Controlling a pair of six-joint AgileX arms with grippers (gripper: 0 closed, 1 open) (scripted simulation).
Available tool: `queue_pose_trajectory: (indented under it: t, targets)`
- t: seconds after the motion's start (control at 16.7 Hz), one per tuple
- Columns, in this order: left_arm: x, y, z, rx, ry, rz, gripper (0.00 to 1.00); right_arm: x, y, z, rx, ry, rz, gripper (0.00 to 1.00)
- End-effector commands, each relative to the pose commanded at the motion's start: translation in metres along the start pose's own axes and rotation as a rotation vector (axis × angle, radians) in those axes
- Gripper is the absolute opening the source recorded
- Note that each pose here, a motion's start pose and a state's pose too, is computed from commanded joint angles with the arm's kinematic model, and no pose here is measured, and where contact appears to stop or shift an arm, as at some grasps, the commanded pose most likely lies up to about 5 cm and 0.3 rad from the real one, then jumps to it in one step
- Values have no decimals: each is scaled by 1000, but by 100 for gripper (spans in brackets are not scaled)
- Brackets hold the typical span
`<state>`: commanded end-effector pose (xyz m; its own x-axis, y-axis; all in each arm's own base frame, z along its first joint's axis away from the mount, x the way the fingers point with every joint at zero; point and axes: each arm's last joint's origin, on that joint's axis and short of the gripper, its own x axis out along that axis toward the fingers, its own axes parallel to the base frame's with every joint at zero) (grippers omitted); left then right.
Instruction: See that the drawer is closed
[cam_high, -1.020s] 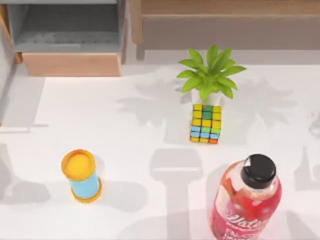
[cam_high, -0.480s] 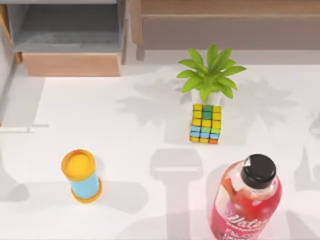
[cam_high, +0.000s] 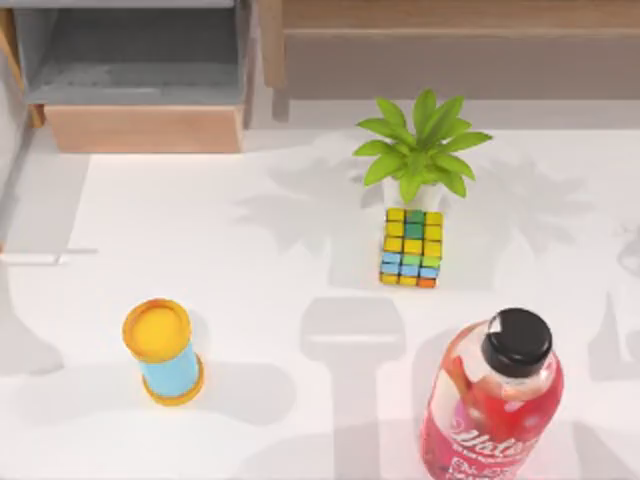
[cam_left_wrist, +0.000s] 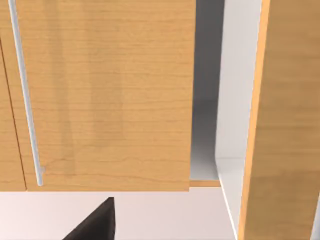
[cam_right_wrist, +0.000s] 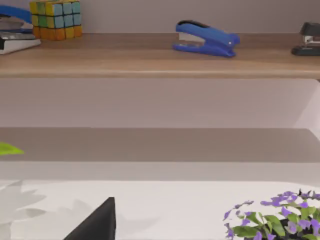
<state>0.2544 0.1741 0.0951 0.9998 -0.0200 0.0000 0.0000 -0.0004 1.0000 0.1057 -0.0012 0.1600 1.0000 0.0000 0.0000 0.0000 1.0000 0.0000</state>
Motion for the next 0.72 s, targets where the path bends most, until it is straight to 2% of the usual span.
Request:
queue_pose_trajectory:
  t: [0.18,0.72]
  targets:
    - [0,0,0,0,0,0,100,0,0,0,0,0,0,100]
    - [0,0,0,0,0,0,32,0,0,0,0,0,0,100]
